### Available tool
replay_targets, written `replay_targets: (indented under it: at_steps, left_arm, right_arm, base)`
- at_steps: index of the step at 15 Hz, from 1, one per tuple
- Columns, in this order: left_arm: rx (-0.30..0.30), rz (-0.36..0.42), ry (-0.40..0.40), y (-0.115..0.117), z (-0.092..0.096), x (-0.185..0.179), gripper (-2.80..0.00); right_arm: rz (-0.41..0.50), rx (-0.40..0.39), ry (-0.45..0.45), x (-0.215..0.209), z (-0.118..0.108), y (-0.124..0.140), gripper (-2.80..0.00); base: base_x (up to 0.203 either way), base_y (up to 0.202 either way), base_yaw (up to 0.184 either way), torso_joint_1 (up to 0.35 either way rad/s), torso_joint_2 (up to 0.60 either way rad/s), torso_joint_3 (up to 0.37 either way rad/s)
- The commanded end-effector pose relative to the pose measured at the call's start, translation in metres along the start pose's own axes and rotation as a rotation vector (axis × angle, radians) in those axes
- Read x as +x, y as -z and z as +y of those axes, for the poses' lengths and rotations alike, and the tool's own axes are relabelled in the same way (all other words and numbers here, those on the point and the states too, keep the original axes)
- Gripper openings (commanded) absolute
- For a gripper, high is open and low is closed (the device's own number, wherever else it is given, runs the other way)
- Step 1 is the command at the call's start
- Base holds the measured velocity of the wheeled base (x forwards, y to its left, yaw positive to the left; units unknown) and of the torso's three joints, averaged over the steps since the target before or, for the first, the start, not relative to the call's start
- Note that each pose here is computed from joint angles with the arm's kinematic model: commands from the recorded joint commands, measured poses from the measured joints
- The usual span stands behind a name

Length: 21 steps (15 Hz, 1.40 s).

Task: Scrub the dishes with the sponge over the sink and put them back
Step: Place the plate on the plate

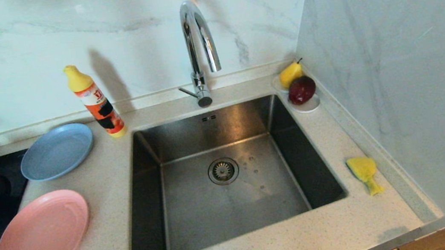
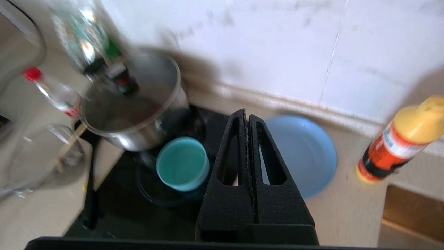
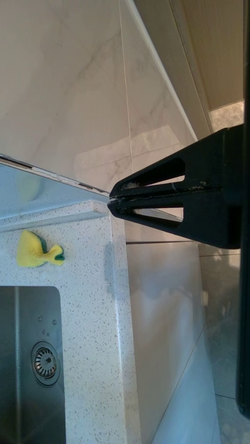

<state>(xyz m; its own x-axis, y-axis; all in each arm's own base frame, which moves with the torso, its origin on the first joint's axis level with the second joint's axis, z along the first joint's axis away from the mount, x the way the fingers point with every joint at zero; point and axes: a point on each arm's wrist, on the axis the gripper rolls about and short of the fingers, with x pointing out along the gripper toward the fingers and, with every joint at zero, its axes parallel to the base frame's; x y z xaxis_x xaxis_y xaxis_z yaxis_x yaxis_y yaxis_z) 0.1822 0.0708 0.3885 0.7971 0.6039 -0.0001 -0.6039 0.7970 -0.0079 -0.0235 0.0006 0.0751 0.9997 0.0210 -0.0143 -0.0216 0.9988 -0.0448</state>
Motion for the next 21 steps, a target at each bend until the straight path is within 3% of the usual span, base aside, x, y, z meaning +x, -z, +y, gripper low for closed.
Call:
replay_targets:
  at_steps: [1, 3, 9, 16, 17, 21]
  left_arm:
    - [-0.013, 0.080, -0.003, 0.011, 0.011, 0.014, -2.80]
    - [-0.054, 0.151, 0.027, 0.021, 0.021, 0.025, -2.80]
    - [-0.137, 0.381, -0.017, 0.079, 0.043, 0.100, -2.80]
    - [-0.244, 0.546, -0.079, 0.121, 0.067, 0.133, -2.80]
    - [-0.261, 0.564, -0.077, 0.124, 0.072, 0.134, 0.00]
    - [-0.328, 0.615, -0.078, 0.138, 0.091, 0.142, 0.00]
  right_arm:
    - [0.001, -0.001, -0.001, 0.000, 0.000, 0.000, -2.80]
    - [0.001, -0.001, -0.001, 0.000, 0.000, 0.000, -2.80]
    - [0.001, -0.001, -0.001, 0.000, 0.000, 0.000, -2.80]
    - [0.001, -0.001, -0.001, 0.000, 0.000, 0.000, -2.80]
    - [0.001, -0.001, -0.001, 0.000, 0.000, 0.000, -2.80]
    - [0.001, -0.001, -0.001, 0.000, 0.000, 0.000, -2.80]
  base:
    - [0.000, 0.000, 0.000, 0.000, 0.00, 0.000]
    - [0.000, 0.000, 0.000, 0.000, 0.00, 0.000]
    - [0.000, 0.000, 0.000, 0.000, 0.00, 0.000]
    - [0.000, 0.000, 0.000, 0.000, 0.00, 0.000]
    - [0.000, 0.000, 0.000, 0.000, 0.00, 0.000]
    - [0.000, 0.000, 0.000, 0.000, 0.00, 0.000]
